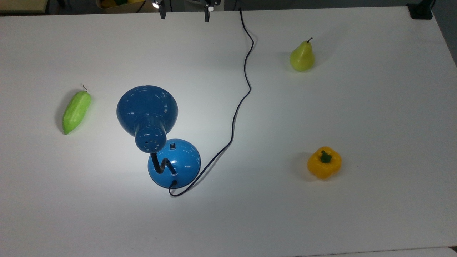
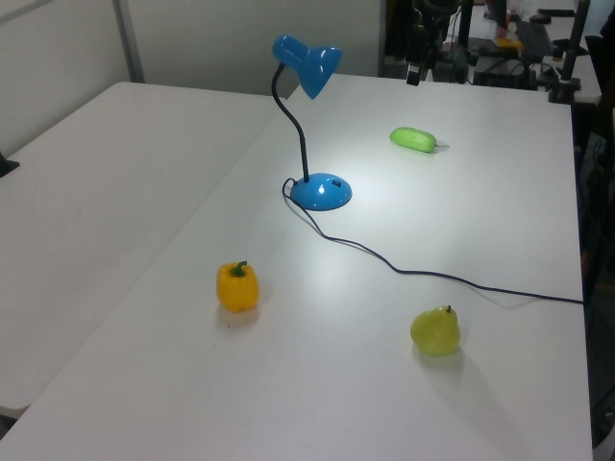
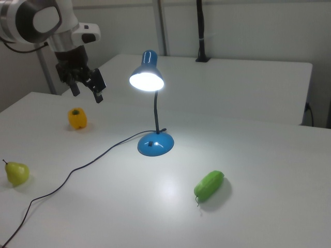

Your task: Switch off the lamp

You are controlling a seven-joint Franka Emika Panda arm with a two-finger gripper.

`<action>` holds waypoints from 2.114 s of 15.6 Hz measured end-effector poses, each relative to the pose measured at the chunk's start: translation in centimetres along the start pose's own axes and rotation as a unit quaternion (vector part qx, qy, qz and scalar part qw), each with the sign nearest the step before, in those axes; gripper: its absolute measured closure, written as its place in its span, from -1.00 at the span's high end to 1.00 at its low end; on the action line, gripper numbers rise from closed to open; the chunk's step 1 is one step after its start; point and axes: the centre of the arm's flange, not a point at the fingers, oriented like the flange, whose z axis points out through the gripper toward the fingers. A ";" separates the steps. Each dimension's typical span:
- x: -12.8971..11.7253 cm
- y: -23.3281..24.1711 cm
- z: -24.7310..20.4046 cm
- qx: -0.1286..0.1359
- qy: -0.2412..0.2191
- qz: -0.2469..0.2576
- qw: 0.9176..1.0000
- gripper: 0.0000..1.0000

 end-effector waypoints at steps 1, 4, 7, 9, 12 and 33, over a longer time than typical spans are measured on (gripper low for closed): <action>0.0 -0.4 0.1 0.000 -0.001 -0.004 1.000 1.00; -0.1 -0.6 0.2 0.001 -0.003 -0.006 1.000 1.00; -0.1 -0.5 0.3 0.001 -0.003 -0.005 1.000 1.00; 0.0 -0.2 0.2 0.000 -0.003 -0.002 1.000 1.00; 0.0 0.0 0.2 0.000 -0.002 0.000 1.000 0.98; -0.2 -0.8 2.4 0.017 -0.025 -0.020 0.999 -0.98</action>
